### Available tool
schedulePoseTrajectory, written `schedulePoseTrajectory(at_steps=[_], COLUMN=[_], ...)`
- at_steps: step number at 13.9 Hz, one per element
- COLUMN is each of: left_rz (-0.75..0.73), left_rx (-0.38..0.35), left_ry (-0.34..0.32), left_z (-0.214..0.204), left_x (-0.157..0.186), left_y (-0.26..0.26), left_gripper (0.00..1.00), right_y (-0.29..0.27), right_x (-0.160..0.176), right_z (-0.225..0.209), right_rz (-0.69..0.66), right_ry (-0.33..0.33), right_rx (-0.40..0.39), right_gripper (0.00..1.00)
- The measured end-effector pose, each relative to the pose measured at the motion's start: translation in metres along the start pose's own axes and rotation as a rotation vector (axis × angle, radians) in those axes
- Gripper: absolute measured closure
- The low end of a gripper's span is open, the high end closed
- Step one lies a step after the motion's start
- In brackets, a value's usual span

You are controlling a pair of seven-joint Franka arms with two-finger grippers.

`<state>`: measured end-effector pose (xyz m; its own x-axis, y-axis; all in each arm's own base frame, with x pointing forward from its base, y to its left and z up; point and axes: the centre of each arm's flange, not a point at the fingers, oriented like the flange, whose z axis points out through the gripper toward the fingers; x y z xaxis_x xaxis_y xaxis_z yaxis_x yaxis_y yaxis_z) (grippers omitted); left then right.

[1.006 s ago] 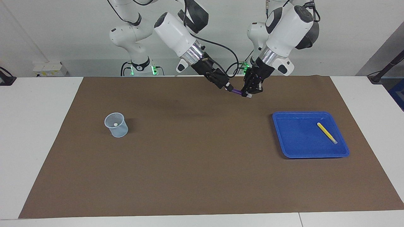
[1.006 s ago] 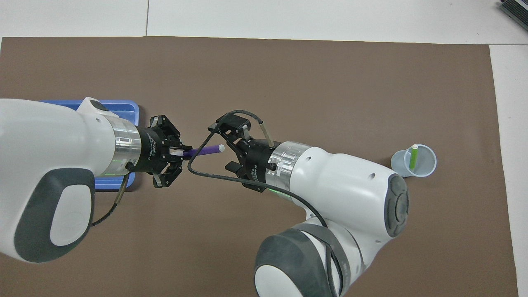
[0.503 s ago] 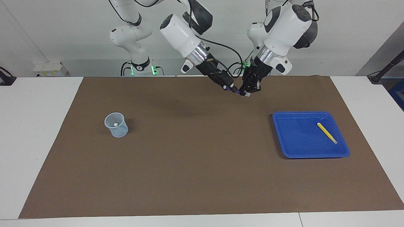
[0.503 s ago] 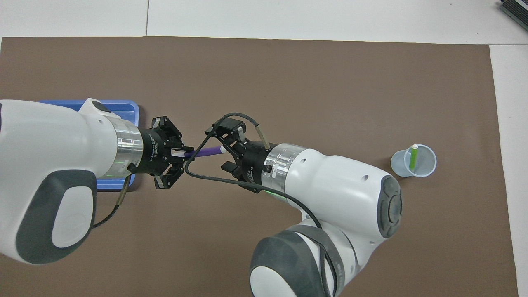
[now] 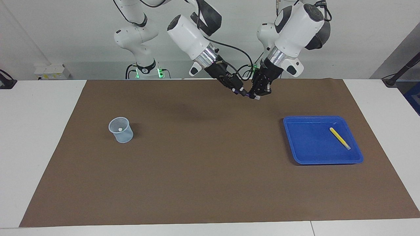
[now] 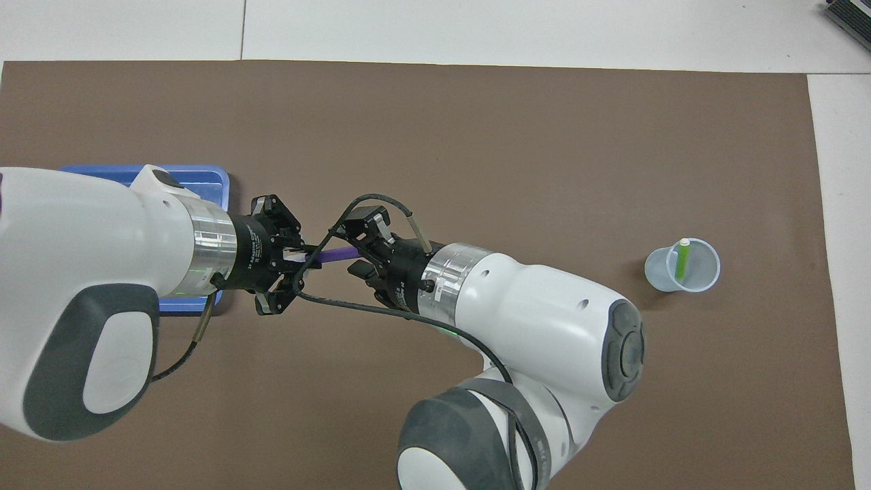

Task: Transfer and insert pens with both arms
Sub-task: 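Grasp the purple pen's free end with the right gripper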

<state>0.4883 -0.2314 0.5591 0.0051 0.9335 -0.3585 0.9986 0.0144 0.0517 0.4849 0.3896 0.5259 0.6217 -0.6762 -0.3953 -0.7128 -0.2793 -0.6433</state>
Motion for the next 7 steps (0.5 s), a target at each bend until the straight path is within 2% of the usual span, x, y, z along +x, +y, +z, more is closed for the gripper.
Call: schedulePoseTrajectory(at_steps=[1, 2, 3, 5, 7], left_rz=[0.000, 0.000, 0.000, -0.004, -0.001], left_rx=[0.001, 0.001, 0.002, -0.002, -0.002], left_ry=[0.000, 0.000, 0.001, 0.001, 0.002], left_z=[0.0001, 0.0001, 0.0002, -0.0013, -0.0014], left_x=[0.0000, 0.0000, 0.0001, 0.0022, 0.0024], left_y=[-0.0001, -0.0002, -0.0002, 0.0010, 0.0008], left_gripper=[0.83, 0.83, 0.83, 0.83, 0.83], right_y=[0.0000, 0.0001, 0.0001, 0.0023, 0.0024], right_x=[0.0000, 0.0001, 0.0001, 0.0002, 0.0000], right_z=[0.0001, 0.0002, 0.0002, 0.0020, 0.0023], right_rz=[0.000, 0.000, 0.000, 0.001, 0.000], right_ry=[0.000, 0.000, 0.000, -0.001, -0.002], right_rx=[0.000, 0.000, 0.000, -0.009, -0.009], right_gripper=[0.49, 0.49, 0.57, 0.78, 0.81])
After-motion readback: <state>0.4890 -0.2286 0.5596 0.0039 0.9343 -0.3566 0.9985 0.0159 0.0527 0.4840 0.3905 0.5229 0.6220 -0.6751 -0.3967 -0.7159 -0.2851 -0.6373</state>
